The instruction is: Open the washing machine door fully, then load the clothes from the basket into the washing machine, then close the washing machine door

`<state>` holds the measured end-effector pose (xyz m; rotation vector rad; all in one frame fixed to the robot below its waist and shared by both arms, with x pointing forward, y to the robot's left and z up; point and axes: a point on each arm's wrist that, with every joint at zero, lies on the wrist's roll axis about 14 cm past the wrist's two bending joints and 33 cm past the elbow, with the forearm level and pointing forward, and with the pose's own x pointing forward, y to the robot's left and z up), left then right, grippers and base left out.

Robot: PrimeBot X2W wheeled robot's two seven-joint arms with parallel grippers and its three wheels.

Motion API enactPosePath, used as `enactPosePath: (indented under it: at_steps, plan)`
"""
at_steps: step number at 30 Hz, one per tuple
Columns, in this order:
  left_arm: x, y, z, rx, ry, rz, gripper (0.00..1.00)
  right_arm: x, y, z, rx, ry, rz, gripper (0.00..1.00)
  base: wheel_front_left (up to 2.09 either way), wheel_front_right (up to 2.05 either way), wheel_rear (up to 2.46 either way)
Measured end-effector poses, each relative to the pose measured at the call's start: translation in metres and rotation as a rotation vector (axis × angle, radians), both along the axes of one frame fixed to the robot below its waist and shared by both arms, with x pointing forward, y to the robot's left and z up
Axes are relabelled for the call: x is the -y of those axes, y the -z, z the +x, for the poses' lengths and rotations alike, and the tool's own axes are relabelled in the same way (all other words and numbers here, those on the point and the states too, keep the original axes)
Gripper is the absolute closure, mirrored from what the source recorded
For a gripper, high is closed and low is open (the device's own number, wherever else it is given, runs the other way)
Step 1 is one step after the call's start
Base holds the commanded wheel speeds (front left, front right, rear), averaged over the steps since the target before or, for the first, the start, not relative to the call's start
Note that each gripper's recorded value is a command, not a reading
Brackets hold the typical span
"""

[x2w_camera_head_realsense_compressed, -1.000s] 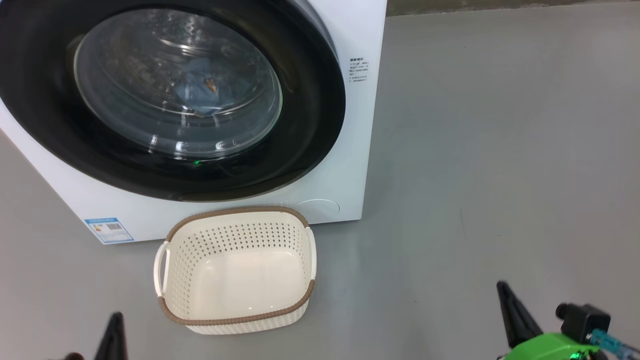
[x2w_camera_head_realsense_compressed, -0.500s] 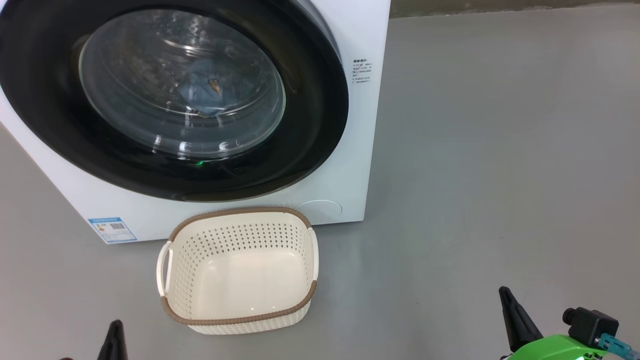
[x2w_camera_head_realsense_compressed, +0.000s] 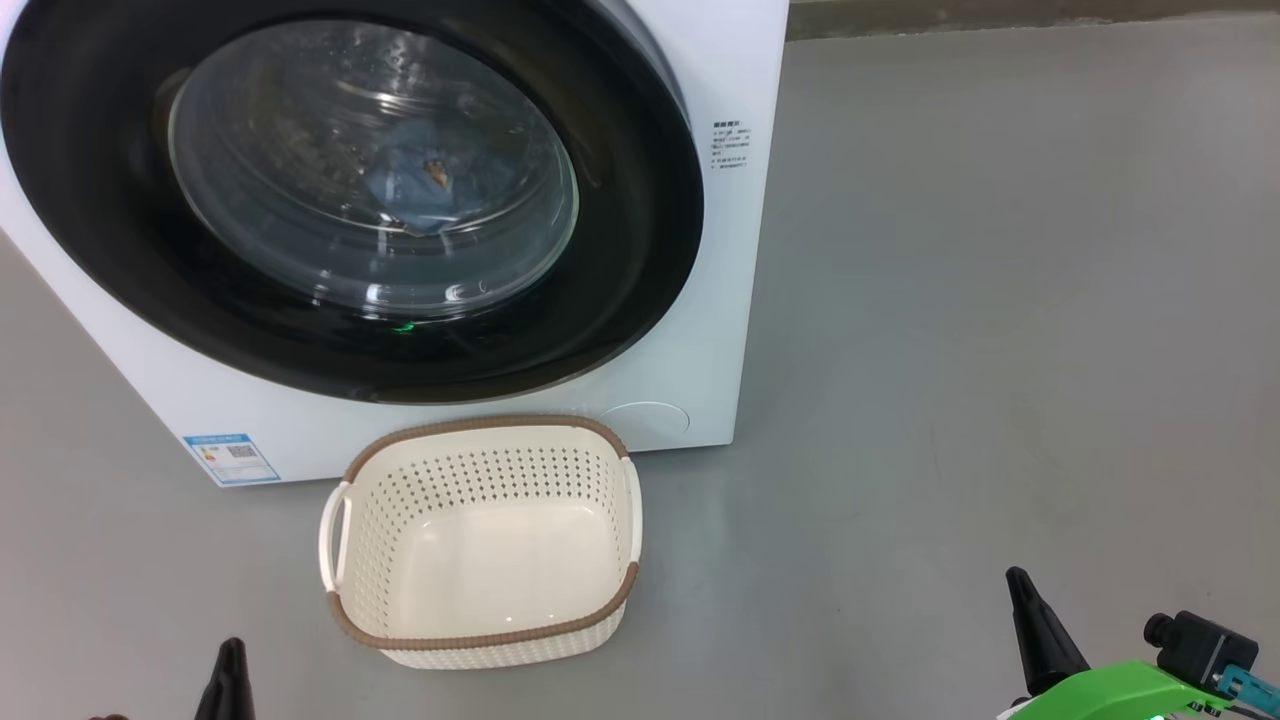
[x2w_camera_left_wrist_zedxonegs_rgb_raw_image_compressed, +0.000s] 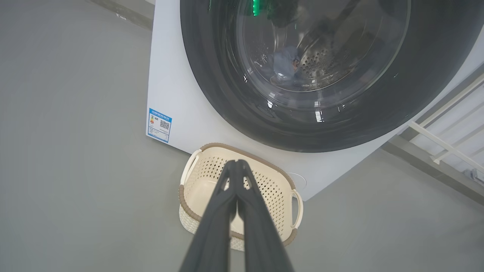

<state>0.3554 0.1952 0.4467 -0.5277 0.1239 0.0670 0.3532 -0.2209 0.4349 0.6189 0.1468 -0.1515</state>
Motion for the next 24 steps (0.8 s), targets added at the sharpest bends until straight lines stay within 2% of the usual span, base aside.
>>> enactPosePath:
  at_steps: [24]
  plan:
    - [-0.0021,-0.0038,0.0043,-0.005,-0.048,-0.241,1.00,0.0001,-0.0069,0.0050,0.021,0.049,0.224,1.00,0.00,0.00,0.00]
